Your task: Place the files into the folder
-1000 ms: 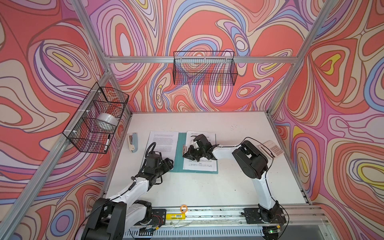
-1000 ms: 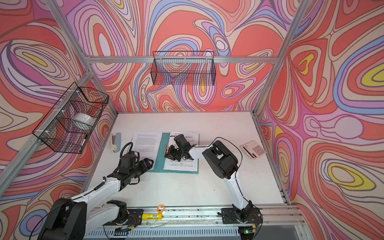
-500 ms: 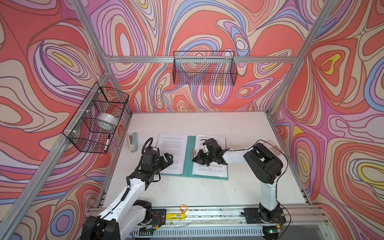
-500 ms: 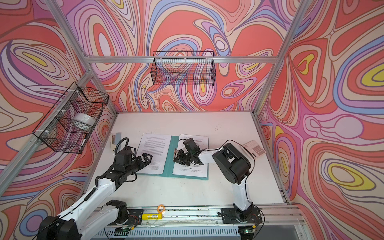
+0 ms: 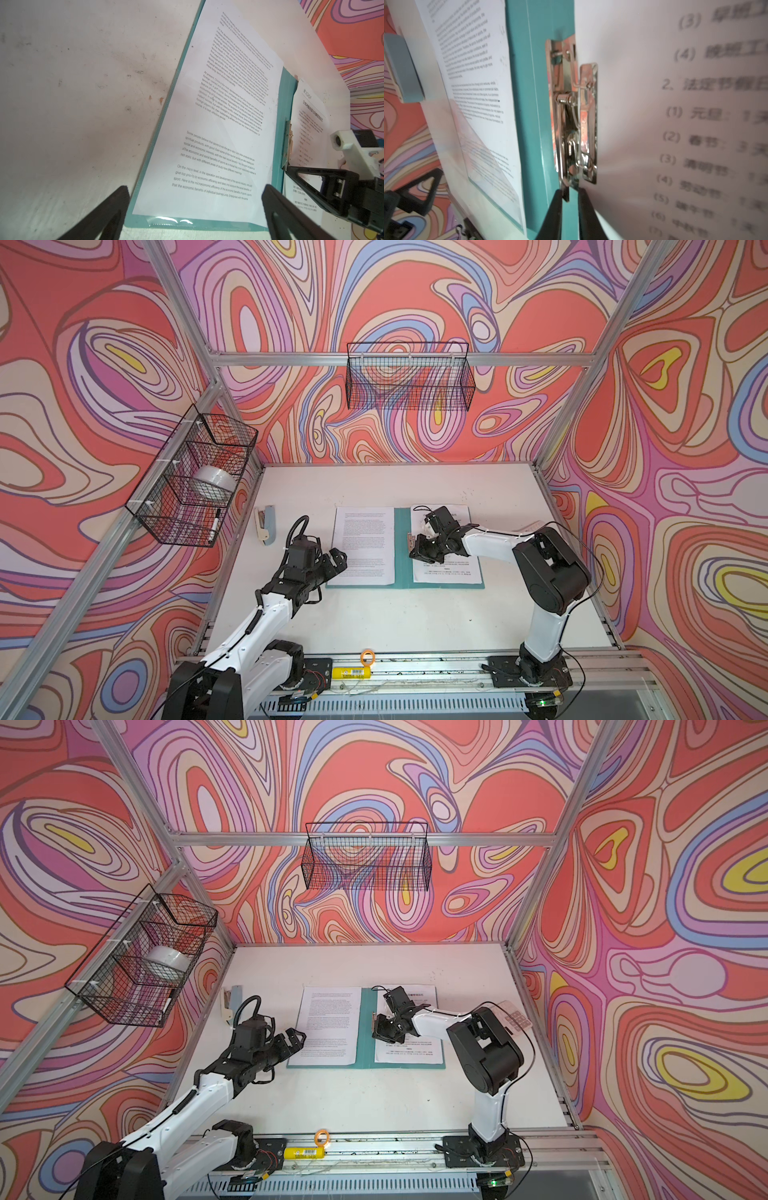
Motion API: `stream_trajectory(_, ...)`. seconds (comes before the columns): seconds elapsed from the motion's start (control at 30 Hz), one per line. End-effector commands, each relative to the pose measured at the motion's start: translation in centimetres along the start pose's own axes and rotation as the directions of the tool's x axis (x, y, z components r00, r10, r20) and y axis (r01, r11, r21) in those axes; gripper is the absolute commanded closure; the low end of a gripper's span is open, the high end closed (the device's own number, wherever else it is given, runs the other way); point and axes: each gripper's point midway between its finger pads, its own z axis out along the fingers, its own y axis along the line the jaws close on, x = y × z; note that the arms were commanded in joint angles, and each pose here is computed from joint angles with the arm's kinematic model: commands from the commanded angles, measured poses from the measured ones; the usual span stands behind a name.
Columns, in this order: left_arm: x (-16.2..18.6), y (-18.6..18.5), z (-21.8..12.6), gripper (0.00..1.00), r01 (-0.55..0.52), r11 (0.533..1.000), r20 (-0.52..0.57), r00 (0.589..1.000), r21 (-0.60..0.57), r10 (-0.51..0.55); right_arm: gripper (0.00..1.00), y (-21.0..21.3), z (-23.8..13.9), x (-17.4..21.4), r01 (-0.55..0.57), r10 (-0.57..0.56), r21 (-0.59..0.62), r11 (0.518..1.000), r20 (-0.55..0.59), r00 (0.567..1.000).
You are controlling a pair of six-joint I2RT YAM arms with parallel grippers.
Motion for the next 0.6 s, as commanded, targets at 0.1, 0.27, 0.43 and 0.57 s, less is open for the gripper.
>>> stream_trajectory(0.1, -0.4, -0.9, 0.0, 0.00, -0.024, 0.999, 0.002, 1.000, 0.023, 0.024, 0.63, 2.2, -3.5, -0.4, 0.011, -0.008, -0.048, 0.999, 0.061, 0.998)
stream_trajectory(0.27, 0.0, -0.2, 0.0, 0.00, -0.018, 1.000, -0.002, 1.000, 0.023, 0.018, 0.63, 4.9, -6.0, -1.4, -0.078, 0.114, -0.349, 0.934, 0.086, 0.990)
stream_trajectory(0.43, -0.1, -3.3, -1.2, 0.00, -0.031, 0.979, -0.019, 0.999, 0.200, 0.035, 0.64, 8.5, -9.1, -3.1, -0.052, 0.107, -0.586, 0.809, 0.061, 0.992)
stream_trajectory(0.57, -0.6, -2.6, -2.1, 0.00, -0.057, 0.991, -0.013, 0.998, 0.122, 0.059, 0.60, 7.8, -9.0, -2.5, 0.083, -0.034, -0.329, 0.941, 0.153, 0.988)
